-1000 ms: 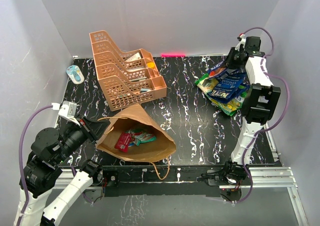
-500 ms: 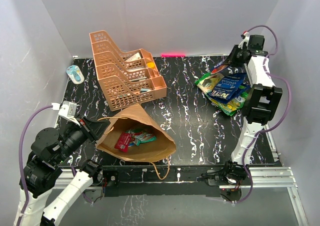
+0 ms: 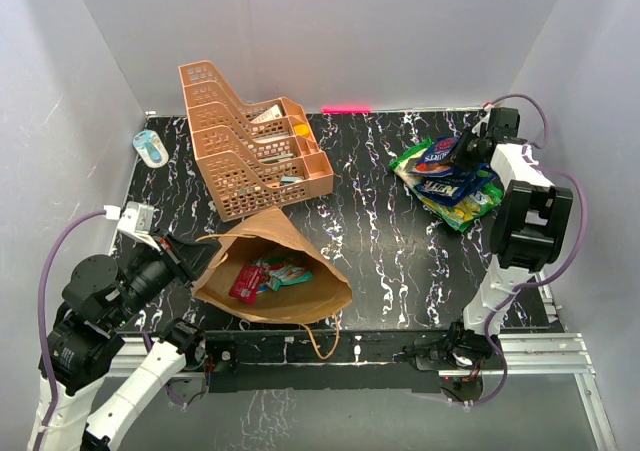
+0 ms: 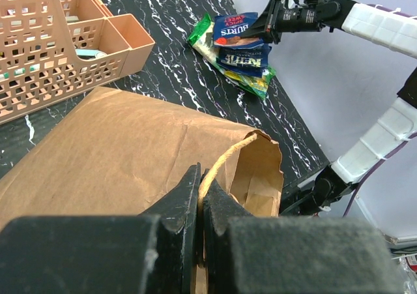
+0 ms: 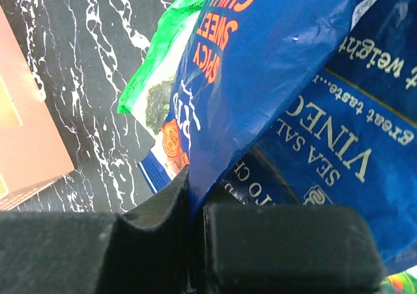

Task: Take the snacks out of the paper bag
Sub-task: Place the snack at the center of the board.

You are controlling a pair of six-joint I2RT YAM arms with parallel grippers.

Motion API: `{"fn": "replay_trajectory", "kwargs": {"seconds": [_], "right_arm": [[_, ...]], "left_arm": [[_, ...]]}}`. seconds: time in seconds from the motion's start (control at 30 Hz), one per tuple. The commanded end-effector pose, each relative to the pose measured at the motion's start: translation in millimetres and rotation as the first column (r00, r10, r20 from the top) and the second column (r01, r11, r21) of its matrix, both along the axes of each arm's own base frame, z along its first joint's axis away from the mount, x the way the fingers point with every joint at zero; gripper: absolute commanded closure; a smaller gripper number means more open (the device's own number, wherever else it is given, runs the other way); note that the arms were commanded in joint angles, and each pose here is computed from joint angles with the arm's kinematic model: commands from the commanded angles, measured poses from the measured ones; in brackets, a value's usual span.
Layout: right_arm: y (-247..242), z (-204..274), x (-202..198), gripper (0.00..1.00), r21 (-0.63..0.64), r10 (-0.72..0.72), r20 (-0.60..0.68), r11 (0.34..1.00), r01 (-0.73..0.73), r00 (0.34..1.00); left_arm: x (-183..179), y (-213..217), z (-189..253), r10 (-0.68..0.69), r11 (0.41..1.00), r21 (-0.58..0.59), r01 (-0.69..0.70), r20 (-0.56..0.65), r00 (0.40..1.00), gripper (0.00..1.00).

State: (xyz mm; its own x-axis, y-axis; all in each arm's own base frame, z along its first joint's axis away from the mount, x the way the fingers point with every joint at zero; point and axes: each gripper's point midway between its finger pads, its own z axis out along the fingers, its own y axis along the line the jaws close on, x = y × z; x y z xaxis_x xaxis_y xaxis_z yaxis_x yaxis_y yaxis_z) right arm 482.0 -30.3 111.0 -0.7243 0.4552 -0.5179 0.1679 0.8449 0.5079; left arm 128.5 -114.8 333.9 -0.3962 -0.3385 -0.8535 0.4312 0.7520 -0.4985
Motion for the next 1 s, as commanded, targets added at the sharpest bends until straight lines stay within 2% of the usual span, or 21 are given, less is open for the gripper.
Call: {"fn": "replay_trajectory", "kwargs": {"seconds": [0.0, 0.23, 0.4, 0.53, 0.7, 0.87, 0.9, 0.97], "right_arm": [[-13.3, 33.4, 8.1, 0.92, -0.048, -0.094, 0.118, 0.994, 0.101, 0.988], [-23.2, 17.4, -10.5, 0.92, -0.072, -0.199, 0.078, 0.976, 0.205, 0.977], [-14.7, 8.6, -19.5, 0.9, -0.044, -0.179, 0.06, 0.982, 0.181, 0.982], [-7.5, 1.9, -28.2, 0.78, -0.023, -0.155, 0.038, 0.987, 0.156, 0.987], [-18.6, 16.5, -50.9, 0.6, -0.045, -0.197, 0.044, 0.979, 0.199, 0.979], [-32.7, 49.7, -76.8, 0.48, -0.07, -0.252, 0.132, 0.962, 0.263, 0.959], [-32.5, 56.9, -81.2, 0.47, -0.075, -0.256, 0.158, 0.96, 0.27, 0.954], [-34.5, 66.5, -90.0, 0.37, -0.083, -0.284, 0.187, 0.949, 0.304, 0.94]], "left_arm": [[-1.4, -2.8, 2.2, -0.018, 1.0, -0.007, 0.018, 0.006, 1.0, 1.0], [-1.9, -2.6, 0.1, -0.016, 1.0, -0.011, 0.016, 0.001, 1.0, 1.0], [-1.7, -3.8, -2.2, -0.022, 1.0, -0.008, 0.022, -0.005, 1.0, 1.0], [-1.9, -2.4, -7.9, -0.016, 1.0, 0.001, 0.016, -0.017, 1.0, 1.0], [-3.6, -1.2, -17.9, -0.009, 1.0, 0.003, 0.009, -0.046, 0.999, 1.0], [-5.2, -3.4, -25.7, -0.022, 1.0, 0.002, 0.023, -0.063, 0.998, 1.0], [-6.5, -6.6, -25.4, -0.042, 0.999, -0.006, 0.042, -0.057, 0.997, 1.0], [-12.3, -18.8, -21.4, -0.122, 0.992, -0.036, 0.121, -0.027, 0.992, 1.0]]}}
